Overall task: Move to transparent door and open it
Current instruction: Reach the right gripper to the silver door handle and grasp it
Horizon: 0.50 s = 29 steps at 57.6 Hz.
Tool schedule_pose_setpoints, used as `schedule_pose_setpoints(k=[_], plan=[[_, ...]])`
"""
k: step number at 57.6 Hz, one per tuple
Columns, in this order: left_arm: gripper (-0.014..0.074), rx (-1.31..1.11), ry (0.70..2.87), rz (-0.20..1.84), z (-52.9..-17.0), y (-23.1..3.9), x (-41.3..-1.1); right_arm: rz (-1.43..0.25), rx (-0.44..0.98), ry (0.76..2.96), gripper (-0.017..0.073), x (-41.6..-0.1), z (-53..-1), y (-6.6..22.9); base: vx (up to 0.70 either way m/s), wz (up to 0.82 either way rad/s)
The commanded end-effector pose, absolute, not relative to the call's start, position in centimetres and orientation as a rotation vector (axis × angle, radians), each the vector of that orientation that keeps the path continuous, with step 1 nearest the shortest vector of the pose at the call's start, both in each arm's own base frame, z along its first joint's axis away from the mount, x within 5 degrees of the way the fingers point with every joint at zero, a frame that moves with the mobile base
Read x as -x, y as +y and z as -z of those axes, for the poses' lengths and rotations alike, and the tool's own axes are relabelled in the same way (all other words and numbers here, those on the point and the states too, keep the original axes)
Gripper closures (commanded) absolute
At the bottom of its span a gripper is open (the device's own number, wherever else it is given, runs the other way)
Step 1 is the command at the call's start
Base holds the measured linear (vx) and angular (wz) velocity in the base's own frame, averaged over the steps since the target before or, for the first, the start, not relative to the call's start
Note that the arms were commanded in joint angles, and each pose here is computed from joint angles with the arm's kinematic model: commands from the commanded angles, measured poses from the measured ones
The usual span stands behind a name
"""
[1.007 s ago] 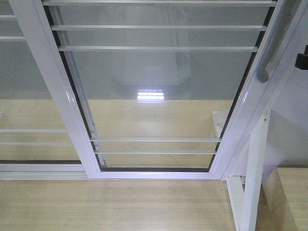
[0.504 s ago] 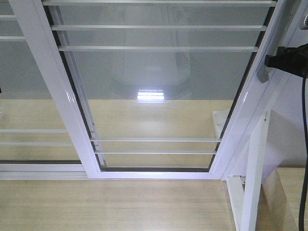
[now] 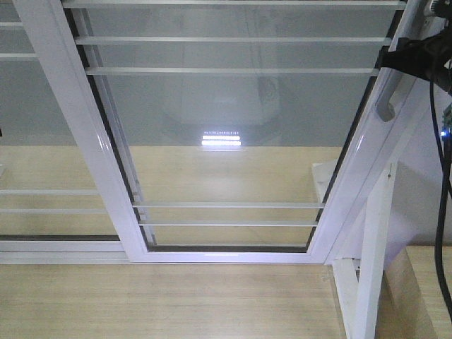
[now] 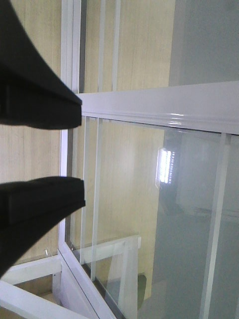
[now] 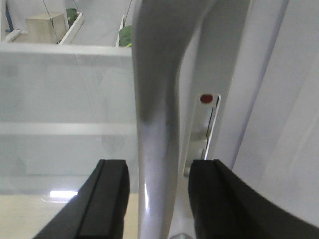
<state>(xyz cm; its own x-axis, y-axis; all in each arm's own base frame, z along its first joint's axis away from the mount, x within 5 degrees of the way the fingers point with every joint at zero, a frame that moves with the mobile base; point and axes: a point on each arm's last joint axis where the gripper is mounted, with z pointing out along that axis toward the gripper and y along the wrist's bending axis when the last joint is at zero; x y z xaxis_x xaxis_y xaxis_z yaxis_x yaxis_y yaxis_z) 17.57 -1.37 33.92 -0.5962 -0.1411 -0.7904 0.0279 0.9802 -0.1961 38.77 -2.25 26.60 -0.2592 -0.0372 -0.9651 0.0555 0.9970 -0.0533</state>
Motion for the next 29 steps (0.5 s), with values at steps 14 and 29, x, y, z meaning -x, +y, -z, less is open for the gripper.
schedule_pose_setpoints(k=[14, 29], plan=[[0.0218, 0.099, 2.103, 0.252, -35.4, -1.4, -17.8, 0.100, -0.009, 1.681, 0.0186, -42.4, -29.5, -2.5, 0.00, 0.00], [0.0218, 0.099, 2.099, 0.251, -35.5, -1.4, -17.8, 0.099, -0.009, 1.684, 0.0266, -43.1, -29.6, -2.6, 0.00, 0.00]])
